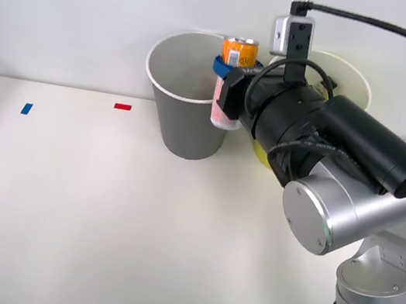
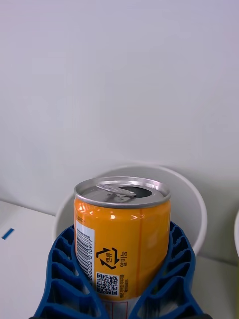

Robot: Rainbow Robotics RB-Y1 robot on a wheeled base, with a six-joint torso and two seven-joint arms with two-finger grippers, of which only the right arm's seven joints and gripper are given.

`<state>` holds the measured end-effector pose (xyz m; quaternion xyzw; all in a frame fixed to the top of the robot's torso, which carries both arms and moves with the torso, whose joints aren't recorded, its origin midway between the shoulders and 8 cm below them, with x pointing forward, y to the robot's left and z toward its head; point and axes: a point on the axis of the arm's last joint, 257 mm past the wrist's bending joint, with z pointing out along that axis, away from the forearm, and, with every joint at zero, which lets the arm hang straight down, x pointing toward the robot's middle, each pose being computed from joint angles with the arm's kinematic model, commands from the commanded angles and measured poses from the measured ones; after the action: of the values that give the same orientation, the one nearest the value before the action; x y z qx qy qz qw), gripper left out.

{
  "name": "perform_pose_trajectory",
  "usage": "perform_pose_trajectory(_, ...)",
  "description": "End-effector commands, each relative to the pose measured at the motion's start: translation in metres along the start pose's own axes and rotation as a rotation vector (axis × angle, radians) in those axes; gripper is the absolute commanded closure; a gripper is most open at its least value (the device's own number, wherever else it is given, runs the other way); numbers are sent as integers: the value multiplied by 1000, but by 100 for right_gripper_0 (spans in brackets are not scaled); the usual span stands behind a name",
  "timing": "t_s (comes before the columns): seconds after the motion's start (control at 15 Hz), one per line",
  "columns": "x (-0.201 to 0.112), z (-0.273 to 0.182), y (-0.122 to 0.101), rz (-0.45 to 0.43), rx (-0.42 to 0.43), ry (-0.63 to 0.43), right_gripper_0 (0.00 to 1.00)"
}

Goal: Put cans in the gray bin, plastic bottles in the light green bin

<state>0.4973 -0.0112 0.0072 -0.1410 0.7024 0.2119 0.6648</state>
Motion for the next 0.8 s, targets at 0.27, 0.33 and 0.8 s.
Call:
perform_pose_trajectory(0.27,-56,36,26,57,-84,-186,100)
perform_pose_trajectory(0.33,-60,49,27,46,-82,-201,100)
perform_pose_trajectory(0.8,-67,110,34,-43,-30,-163,100)
